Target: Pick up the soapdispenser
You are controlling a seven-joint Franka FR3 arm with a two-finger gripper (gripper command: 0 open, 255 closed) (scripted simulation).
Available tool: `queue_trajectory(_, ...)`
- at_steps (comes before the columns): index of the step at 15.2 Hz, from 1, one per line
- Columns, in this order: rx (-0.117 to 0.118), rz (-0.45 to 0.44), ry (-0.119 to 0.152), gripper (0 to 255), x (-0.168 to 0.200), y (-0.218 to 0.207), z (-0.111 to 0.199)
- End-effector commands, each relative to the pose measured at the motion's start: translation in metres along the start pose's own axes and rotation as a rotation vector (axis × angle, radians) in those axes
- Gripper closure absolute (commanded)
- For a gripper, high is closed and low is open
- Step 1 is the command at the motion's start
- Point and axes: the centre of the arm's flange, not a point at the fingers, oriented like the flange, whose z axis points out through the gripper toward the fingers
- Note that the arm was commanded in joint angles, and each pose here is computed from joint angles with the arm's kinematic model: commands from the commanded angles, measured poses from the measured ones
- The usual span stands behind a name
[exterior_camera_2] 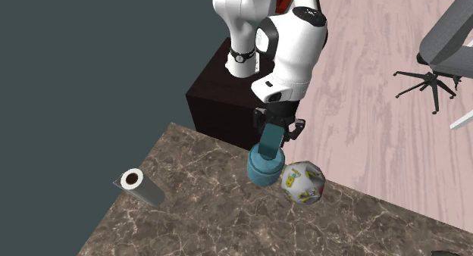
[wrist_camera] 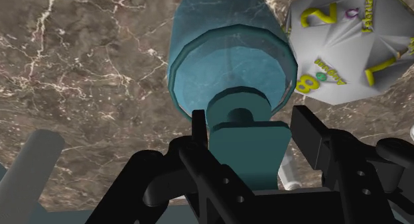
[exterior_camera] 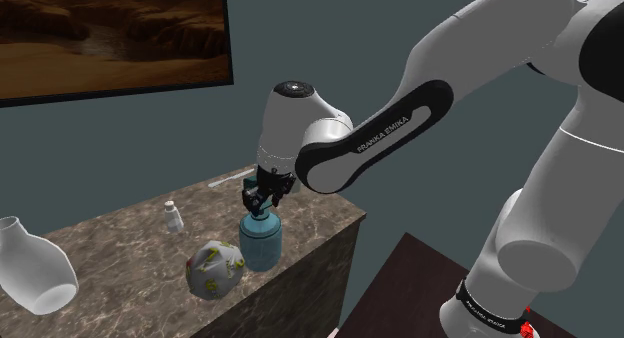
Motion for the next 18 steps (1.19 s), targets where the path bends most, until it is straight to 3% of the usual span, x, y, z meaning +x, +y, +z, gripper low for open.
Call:
queue_trajectory(1, -0.001, 0.0, -0.002, 255, -0.001, 0.0, 0.001)
queue_trajectory(18, -0.001, 0.0, -0.002, 255, 0.023, -0.001, -0.076)
